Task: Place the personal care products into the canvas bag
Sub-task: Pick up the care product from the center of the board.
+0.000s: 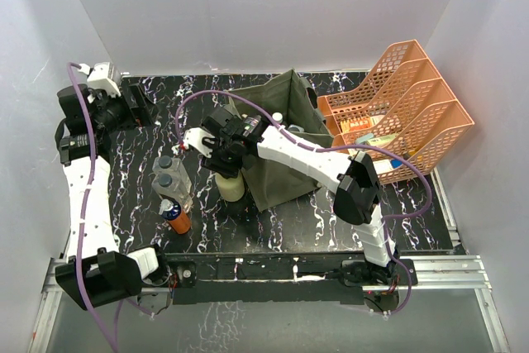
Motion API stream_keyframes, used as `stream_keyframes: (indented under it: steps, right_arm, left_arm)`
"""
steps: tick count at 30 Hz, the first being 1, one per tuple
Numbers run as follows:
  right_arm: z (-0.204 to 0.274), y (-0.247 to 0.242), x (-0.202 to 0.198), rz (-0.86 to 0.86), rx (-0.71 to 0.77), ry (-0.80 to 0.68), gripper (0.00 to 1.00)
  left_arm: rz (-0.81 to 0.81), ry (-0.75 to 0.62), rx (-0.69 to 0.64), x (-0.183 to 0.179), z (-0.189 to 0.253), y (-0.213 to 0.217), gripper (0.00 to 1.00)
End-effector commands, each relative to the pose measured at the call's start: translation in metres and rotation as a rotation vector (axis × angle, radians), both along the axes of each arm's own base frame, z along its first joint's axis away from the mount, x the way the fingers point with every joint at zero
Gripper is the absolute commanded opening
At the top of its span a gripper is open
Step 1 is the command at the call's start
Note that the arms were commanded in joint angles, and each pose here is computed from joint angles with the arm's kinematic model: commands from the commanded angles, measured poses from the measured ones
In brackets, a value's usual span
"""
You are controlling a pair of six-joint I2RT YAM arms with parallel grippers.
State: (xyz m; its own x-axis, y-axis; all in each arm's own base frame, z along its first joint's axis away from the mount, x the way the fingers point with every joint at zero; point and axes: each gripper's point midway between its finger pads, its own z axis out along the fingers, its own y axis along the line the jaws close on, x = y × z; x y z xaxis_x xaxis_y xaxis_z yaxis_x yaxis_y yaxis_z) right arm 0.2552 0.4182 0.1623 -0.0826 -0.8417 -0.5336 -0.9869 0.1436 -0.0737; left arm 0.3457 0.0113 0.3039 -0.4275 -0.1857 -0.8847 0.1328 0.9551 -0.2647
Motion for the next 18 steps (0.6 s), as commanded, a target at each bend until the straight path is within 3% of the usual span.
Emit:
stream_keyframes:
  steps: [1, 6, 18]
  right_arm:
    - [0.096, 0.022, 0.001, 0.009, 0.253, -0.116, 0.08]
    - [0.111, 0.024, -0.001, 0.013, 0.284, -0.134, 0.08]
    - [0.143, 0.025, -0.002, 0.006, 0.35, -0.167, 0.08]
  left_arm:
    - [-0.001, -0.06, -0.061, -0.002, 0.018, -0.008, 0.97]
    - [0.118, -0.045, -0.105, 0.003, 0.016, 0.005, 0.97]
    - [0.087, -0.031, -0.156, 0.005, 0.014, -0.003, 0.97]
